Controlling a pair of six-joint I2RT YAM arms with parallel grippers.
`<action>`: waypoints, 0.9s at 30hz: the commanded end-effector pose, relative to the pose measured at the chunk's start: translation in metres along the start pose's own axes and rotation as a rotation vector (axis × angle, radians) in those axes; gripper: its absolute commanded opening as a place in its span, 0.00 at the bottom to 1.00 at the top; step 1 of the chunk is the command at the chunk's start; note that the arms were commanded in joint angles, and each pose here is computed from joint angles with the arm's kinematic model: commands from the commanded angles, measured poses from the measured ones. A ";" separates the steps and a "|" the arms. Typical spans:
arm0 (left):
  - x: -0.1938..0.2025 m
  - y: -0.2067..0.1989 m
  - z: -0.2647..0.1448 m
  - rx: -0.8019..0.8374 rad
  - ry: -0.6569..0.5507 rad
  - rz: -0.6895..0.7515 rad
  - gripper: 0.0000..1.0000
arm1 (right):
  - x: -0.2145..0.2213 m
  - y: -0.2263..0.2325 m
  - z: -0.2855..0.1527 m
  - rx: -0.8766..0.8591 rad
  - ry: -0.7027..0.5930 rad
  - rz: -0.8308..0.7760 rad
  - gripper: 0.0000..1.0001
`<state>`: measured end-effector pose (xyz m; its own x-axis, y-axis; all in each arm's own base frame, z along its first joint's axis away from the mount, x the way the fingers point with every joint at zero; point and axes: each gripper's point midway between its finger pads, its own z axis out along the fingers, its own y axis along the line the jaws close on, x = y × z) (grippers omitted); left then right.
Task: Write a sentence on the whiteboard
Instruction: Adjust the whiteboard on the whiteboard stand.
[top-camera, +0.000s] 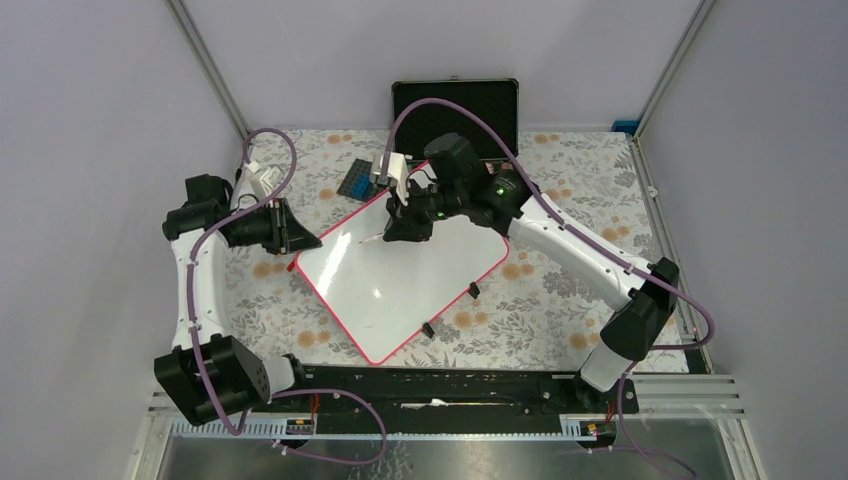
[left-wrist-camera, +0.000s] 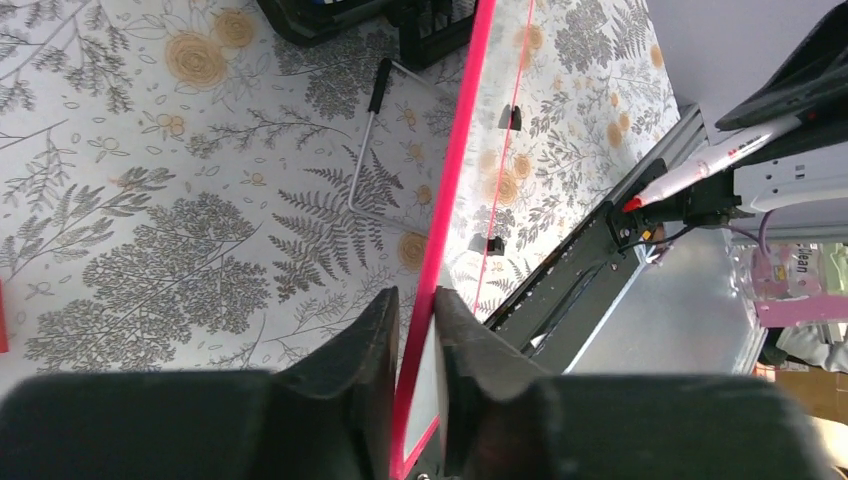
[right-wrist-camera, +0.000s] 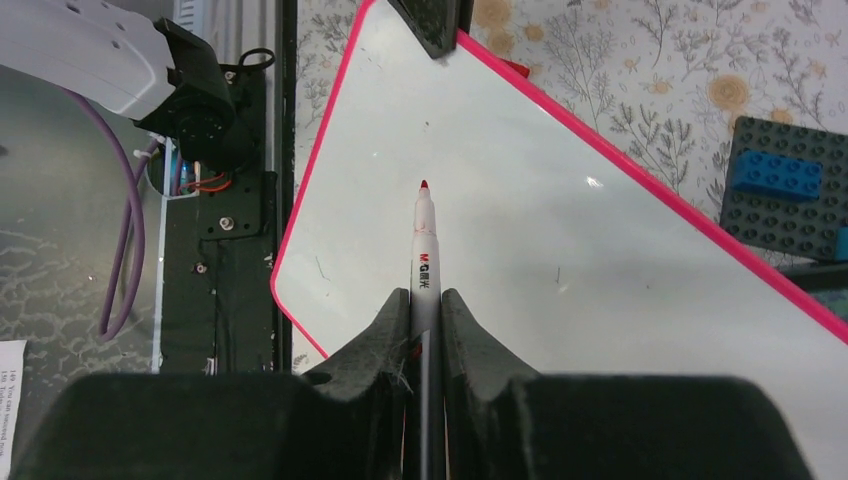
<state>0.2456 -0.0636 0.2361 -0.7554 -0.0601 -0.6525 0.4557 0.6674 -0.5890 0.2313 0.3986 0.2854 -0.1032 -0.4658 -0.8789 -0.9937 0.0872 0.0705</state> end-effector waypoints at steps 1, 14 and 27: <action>-0.007 -0.007 0.009 0.044 0.019 0.100 0.16 | -0.036 0.016 -0.010 -0.060 -0.083 -0.061 0.00; -0.025 -0.010 0.037 0.104 0.114 0.229 0.00 | -0.029 0.023 -0.015 -0.084 -0.060 -0.073 0.00; -0.021 0.001 0.025 -0.036 0.094 0.286 0.55 | -0.023 0.021 -0.016 -0.071 -0.036 -0.089 0.00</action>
<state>0.2712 -0.0910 0.2295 -0.6907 0.1880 -0.6983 0.6391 0.6104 -0.4679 0.2163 0.3974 0.2914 -0.0763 -0.4751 -0.8766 -0.9965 0.0070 0.0830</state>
